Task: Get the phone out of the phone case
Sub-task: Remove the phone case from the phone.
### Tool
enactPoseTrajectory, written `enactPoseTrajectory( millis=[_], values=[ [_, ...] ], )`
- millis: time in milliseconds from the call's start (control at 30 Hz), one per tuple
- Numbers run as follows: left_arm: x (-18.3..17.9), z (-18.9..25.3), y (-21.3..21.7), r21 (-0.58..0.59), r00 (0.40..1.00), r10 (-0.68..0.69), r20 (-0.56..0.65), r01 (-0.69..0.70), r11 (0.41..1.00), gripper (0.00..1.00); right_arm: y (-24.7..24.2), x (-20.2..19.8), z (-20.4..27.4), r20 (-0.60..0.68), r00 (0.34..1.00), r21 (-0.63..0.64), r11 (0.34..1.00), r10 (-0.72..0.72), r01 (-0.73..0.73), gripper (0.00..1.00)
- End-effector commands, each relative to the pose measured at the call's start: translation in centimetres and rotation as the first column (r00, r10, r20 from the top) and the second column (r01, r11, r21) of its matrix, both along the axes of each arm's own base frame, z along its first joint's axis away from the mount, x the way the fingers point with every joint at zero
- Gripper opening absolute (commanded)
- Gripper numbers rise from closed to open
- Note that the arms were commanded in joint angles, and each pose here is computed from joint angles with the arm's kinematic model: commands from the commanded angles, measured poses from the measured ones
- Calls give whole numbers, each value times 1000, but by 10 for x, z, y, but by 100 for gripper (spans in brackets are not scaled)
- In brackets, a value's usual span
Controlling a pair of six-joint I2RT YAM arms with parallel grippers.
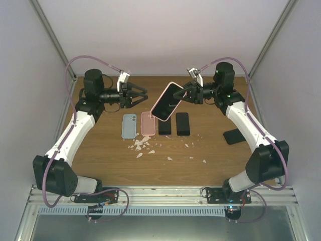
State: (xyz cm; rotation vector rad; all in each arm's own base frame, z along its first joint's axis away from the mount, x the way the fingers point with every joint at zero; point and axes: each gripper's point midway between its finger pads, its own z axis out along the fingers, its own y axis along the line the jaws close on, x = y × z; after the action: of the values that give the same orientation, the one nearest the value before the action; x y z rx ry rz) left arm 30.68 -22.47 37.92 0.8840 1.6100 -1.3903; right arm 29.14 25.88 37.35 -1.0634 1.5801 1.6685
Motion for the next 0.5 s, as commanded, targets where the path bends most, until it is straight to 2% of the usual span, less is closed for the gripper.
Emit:
enactPoseTrajectory(
  millis=[0, 167, 467],
  values=[
    [-11, 4, 1, -47, 1000, -9, 2, 9, 999, 55, -7, -16, 46, 95, 995, 59, 997, 36, -42, 0],
    [-27, -5, 3, -92, 996, -39, -84, 31, 995, 55, -8, -18, 56, 33, 999, 87, 996, 22, -25, 0],
    [-41, -6, 5, -107, 997, -22, -76, 14, 994, 55, -11, -12, 57, -22, 999, 129, 991, -23, 26, 0]
  ],
)
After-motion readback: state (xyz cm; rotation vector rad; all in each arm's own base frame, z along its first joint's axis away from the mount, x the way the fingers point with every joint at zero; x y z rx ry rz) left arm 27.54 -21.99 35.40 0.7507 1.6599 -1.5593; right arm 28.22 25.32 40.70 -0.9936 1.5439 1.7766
